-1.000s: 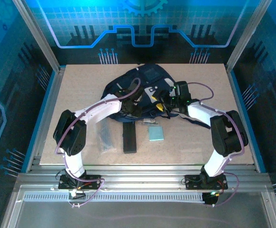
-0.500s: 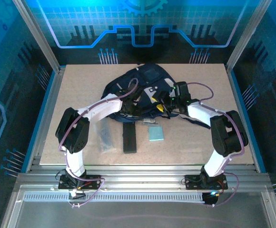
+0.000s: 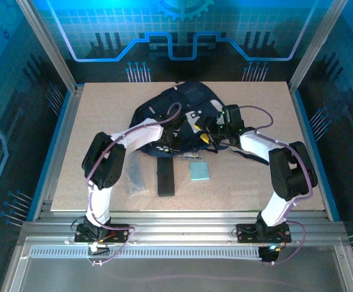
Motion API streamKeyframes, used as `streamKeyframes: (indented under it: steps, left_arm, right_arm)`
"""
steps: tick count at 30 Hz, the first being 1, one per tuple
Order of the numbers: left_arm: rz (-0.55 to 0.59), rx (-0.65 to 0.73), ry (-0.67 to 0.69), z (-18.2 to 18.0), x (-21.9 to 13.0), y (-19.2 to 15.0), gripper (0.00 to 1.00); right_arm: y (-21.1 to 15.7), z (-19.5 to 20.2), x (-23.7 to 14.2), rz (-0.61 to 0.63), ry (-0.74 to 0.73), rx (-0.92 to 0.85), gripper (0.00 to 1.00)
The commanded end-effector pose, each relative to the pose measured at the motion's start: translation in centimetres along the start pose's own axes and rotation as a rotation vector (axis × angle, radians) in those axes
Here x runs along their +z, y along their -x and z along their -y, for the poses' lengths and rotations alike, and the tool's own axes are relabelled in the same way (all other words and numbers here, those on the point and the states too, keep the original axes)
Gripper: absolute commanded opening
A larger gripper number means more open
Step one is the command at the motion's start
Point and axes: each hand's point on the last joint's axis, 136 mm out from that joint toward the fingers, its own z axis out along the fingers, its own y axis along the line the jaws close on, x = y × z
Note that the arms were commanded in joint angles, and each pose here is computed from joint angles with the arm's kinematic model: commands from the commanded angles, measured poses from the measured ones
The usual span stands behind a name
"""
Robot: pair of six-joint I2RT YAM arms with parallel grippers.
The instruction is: Pack books, pencil case, and school supplies into a backpack
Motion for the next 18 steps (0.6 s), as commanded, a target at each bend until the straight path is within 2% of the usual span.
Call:
streamKeyframes:
  steps: [1, 3, 6, 11, 14, 18]
  left_arm:
    - [-0.062, -0.012, 0.027, -0.7, 2.1, -0.6, 0.11]
    - [-0.054, -0.011, 0.033, -0.9, 1.9, -0.4, 0.01]
    - [-0.018, -0.006, 0.042, -1.1, 0.7, 0.6, 0.00]
    - [0.088, 0.036, 0.046, -1.1, -3.5, 2.9, 0.00]
    - [0.148, 0.062, -0.014, -0.6, -6.3, 3.9, 0.00]
    - [0.199, 0.083, -0.135, 1.4, -9.7, 4.9, 0.00]
  right_arm:
    - [0.6, 0.0, -1.0, 0.038, 0.002, -0.008, 0.65]
    - [0.6, 0.0, -1.1, 0.041, 0.001, -0.009, 0.65]
    - [0.5, -0.1, -1.0, 0.035, 0.006, -0.011, 0.65]
    - [-0.3, -0.4, -1.4, 0.006, -0.010, -0.032, 0.66]
    - [-1.4, 0.0, -1.8, -0.032, -0.043, -0.032, 0.69]
    - [-3.3, 0.6, -2.4, -0.078, -0.080, -0.014, 0.83]
